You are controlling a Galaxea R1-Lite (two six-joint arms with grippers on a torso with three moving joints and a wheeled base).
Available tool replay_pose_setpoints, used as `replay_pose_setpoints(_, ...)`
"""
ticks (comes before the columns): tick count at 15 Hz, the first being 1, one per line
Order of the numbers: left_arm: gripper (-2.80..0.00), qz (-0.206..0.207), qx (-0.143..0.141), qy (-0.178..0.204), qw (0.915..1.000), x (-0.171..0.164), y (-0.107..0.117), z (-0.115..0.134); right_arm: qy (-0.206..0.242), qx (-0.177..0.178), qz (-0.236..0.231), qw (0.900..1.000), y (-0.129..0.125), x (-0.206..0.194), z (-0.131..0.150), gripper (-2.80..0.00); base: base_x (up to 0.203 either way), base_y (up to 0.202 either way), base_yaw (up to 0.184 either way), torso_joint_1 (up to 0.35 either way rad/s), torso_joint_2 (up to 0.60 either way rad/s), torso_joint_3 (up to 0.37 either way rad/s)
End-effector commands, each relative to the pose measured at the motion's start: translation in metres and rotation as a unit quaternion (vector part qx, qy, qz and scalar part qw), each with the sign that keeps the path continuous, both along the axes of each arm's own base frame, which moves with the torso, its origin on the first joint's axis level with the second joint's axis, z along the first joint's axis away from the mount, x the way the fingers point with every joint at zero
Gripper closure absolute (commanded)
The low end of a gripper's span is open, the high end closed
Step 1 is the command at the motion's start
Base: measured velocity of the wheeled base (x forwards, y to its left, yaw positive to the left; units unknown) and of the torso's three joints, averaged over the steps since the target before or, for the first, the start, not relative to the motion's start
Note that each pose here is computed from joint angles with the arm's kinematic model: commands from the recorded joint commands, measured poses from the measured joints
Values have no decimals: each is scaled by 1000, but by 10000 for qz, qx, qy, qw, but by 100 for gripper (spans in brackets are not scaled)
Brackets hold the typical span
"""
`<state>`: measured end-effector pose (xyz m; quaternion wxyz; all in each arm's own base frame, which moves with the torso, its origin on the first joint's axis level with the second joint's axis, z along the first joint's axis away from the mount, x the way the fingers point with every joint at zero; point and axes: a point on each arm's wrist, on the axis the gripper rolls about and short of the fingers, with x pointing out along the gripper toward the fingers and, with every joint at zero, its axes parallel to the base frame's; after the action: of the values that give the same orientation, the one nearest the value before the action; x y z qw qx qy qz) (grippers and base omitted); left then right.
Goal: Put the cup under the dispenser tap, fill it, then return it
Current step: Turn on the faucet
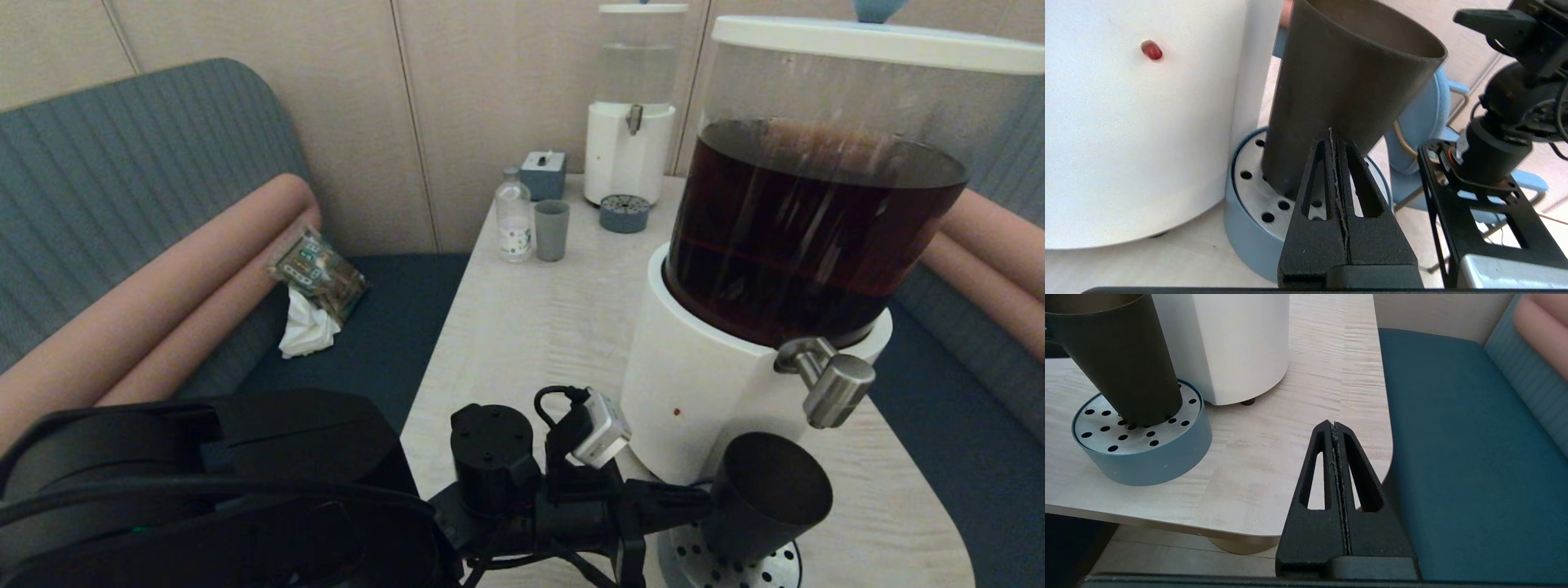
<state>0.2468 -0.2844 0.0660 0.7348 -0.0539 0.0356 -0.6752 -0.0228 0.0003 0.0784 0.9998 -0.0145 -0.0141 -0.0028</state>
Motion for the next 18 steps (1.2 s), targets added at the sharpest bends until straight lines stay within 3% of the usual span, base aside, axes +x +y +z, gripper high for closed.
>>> replay_pose_setpoints(1,0,24,-44,-29,10000,1,-1,1,42,-2,10,10000,0,1,-3,0,0,0,0,0,0,0)
replay_pose_setpoints(18,0,6,-35,12,10000,0,-4,-1,42,-2,-1,10000,0,1,-3,0,0,0,0,0,0,0)
